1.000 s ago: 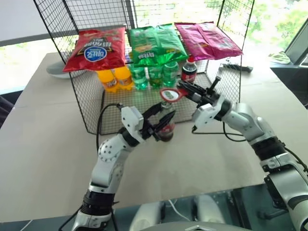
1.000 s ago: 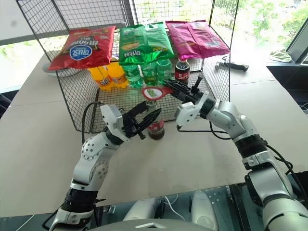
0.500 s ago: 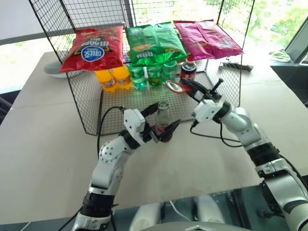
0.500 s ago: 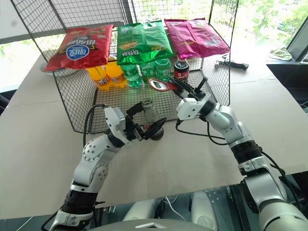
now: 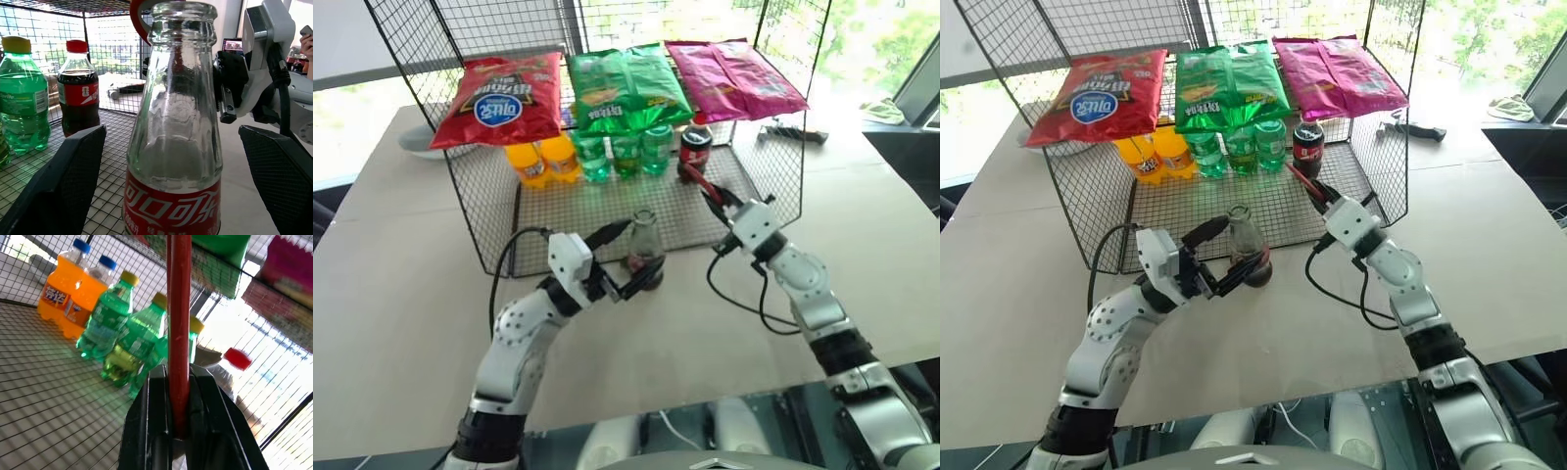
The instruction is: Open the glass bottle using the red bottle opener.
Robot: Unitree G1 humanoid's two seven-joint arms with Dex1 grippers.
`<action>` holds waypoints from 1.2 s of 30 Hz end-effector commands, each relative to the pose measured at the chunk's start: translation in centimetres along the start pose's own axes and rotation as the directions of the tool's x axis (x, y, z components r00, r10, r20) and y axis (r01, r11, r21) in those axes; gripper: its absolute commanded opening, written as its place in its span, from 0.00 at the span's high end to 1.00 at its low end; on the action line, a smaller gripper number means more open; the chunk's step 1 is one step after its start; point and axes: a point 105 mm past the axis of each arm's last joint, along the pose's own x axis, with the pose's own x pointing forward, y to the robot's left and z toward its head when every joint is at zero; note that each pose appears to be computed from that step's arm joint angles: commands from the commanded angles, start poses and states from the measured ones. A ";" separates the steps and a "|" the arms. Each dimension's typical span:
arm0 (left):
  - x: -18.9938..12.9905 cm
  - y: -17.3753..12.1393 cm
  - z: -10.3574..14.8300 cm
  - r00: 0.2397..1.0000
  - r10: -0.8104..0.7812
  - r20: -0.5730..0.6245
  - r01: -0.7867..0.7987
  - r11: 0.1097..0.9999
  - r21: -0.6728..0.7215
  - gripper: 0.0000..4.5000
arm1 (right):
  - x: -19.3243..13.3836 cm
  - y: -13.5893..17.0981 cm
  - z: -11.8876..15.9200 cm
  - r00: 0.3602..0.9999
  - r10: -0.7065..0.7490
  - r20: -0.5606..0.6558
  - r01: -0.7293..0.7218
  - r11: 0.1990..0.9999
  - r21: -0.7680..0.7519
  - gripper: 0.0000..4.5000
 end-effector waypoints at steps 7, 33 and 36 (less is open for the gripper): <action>-3.0 -1.3 1.2 0.999 -0.025 -0.028 0.025 1.000 0.006 0.00 | -3.8 3.4 -1.3 0.969 0.186 -0.160 -0.067 0.829 0.556 1.00; -13.1 3.1 -3.2 0.858 0.377 -0.349 -0.363 0.926 0.107 0.00 | -15.4 -3.8 -4.3 0.888 0.271 -0.371 -0.104 0.905 0.412 0.01; -13.7 3.1 -3.6 0.843 0.395 -0.366 -0.381 0.918 0.113 0.00 | -16.4 -5.1 -4.2 0.900 0.242 -0.363 -0.099 0.924 0.370 0.01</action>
